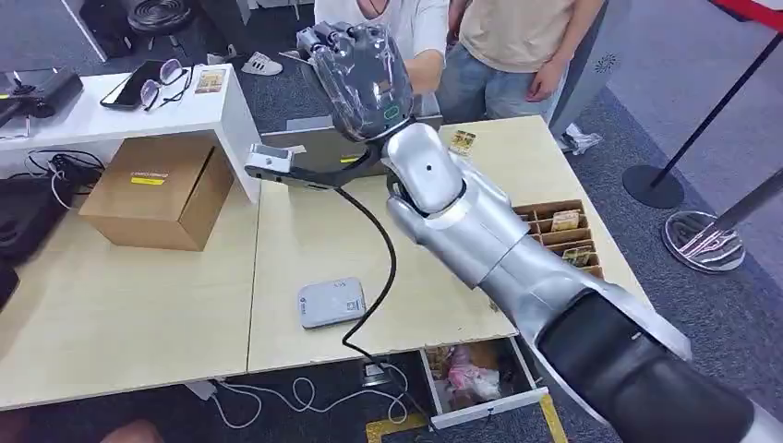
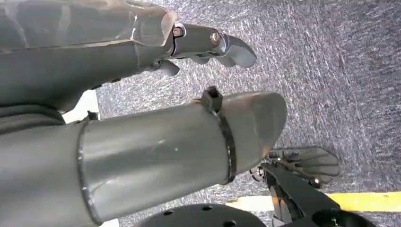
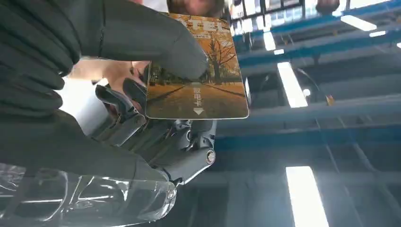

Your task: Pass the card to the sensor for recognition and then transmit it.

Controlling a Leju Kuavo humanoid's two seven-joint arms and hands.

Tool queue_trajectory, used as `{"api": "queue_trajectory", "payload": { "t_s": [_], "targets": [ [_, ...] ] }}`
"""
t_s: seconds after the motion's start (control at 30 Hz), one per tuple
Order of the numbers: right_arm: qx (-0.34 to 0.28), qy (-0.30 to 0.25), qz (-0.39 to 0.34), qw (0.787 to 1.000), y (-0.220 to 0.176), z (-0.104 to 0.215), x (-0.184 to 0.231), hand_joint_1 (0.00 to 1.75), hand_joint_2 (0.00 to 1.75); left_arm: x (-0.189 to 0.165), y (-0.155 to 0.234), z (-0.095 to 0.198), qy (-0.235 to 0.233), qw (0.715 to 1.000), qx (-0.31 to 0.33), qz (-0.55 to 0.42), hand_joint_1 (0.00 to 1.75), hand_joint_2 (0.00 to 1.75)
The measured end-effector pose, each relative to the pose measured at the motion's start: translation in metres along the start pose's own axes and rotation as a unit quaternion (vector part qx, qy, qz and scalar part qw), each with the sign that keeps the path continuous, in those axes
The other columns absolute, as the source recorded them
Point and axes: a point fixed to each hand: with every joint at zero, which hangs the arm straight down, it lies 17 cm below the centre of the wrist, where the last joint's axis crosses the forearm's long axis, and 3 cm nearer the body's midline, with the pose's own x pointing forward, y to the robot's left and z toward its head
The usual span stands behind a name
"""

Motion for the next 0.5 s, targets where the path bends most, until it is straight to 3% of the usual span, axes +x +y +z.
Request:
{"api": "queue_trajectory", "payload": {
  "t_s": [0.17,0.5],
  "targets": [
    [-0.002,-0.039,0.054,0.998,0.003,-0.001,0.012,1.75,1.75,-0.001,0.004,-0.001,0.002,1.000,0.002,-0.001,0.00,0.00],
    [0.069,-0.061,0.086,0.992,0.038,0.008,0.021,1.75,1.75,-0.002,0.007,-0.002,0.002,1.000,0.000,-0.001,0.00,0.00]
  ]
}}
